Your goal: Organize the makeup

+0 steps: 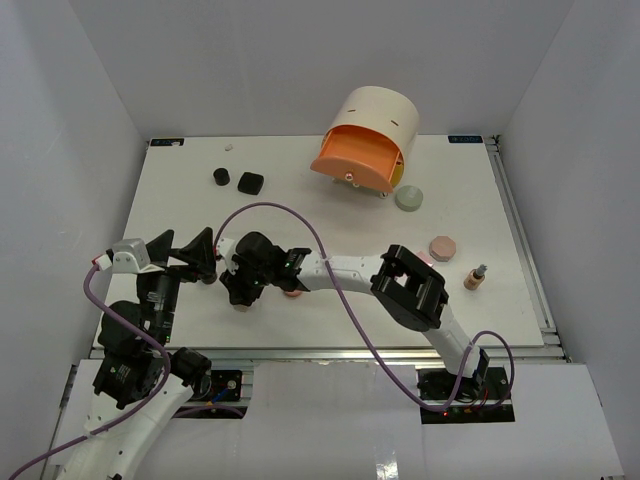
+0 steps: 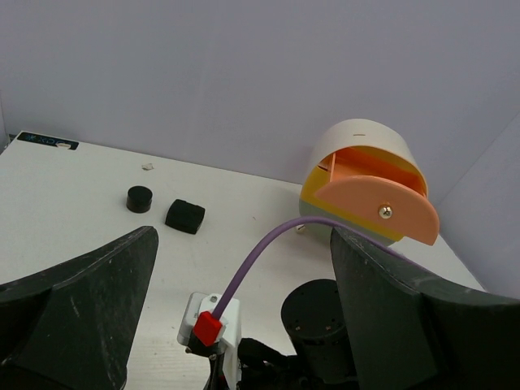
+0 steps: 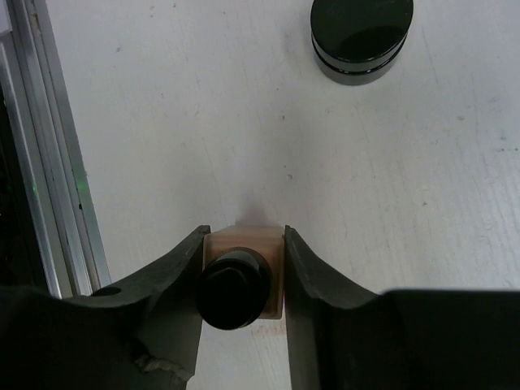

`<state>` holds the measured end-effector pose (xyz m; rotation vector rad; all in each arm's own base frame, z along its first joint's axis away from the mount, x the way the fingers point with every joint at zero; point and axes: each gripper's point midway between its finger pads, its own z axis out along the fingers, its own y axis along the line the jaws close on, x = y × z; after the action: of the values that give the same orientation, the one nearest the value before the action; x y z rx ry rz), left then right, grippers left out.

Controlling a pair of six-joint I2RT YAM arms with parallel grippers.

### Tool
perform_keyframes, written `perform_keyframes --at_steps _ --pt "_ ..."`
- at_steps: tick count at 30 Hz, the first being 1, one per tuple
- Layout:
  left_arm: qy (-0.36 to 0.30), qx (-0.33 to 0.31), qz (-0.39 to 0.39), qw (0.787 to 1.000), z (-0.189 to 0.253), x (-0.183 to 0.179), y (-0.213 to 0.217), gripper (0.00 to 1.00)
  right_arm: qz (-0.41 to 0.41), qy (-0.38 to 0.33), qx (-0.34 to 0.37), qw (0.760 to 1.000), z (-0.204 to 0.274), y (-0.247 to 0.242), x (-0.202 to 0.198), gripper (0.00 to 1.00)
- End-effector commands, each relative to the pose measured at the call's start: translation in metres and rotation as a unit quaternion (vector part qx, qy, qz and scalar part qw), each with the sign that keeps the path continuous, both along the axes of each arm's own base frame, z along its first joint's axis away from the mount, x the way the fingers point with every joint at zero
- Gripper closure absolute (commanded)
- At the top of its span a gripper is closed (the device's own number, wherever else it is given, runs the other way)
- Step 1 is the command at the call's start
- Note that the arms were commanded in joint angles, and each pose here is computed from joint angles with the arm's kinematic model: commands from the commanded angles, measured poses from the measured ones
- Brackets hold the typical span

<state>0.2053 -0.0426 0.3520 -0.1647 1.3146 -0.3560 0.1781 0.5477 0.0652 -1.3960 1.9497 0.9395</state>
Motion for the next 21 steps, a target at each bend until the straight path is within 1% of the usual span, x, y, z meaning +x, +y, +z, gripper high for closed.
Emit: perform_keyframes --at_steps 1,4,7,9,12,14,16,18,21 --pt "0.003 0.005 0.004 1.000 -0.004 0.001 0.001 0.02 0.010 -0.034 0.026 0.999 0.025 0.003 0.004 0.69" --pt "0.002 0.005 0.003 1.000 -0.003 0.000 0.001 0.02 0.021 -0.064 0.023 0.997 0.039 -0.005 0.009 0.84" --pt "0.002 0.006 -0.002 1.000 -0.004 0.000 -0.001 0.02 0.058 -0.091 0.039 0.993 0.071 -0.021 0.019 0.92" --pt "0.002 0.007 -0.007 1.000 -0.004 0.000 -0.003 0.02 0.080 -0.110 0.054 0.989 0.104 -0.039 0.026 0.92" --pt "0.003 0.010 -0.018 1.000 -0.004 0.001 -0.007 0.02 0.082 -0.162 0.083 0.980 0.160 -0.078 0.063 0.92" --pt "0.006 0.013 -0.026 1.000 -0.005 0.002 -0.011 0.02 0.051 -0.195 0.088 0.976 0.191 -0.108 0.095 0.92" --pt "0.009 0.015 -0.033 0.999 -0.007 0.003 -0.014 0.02 0.002 -0.233 0.088 0.969 0.222 -0.146 0.136 0.92" --pt "0.008 0.016 -0.040 0.999 -0.006 0.003 -0.017 0.02 -0.028 -0.280 0.095 0.955 0.260 -0.170 0.155 0.92" --pt "0.011 0.018 -0.047 0.999 -0.007 0.003 -0.020 0.02 -0.085 -0.346 0.073 0.932 0.293 -0.206 0.186 0.92"
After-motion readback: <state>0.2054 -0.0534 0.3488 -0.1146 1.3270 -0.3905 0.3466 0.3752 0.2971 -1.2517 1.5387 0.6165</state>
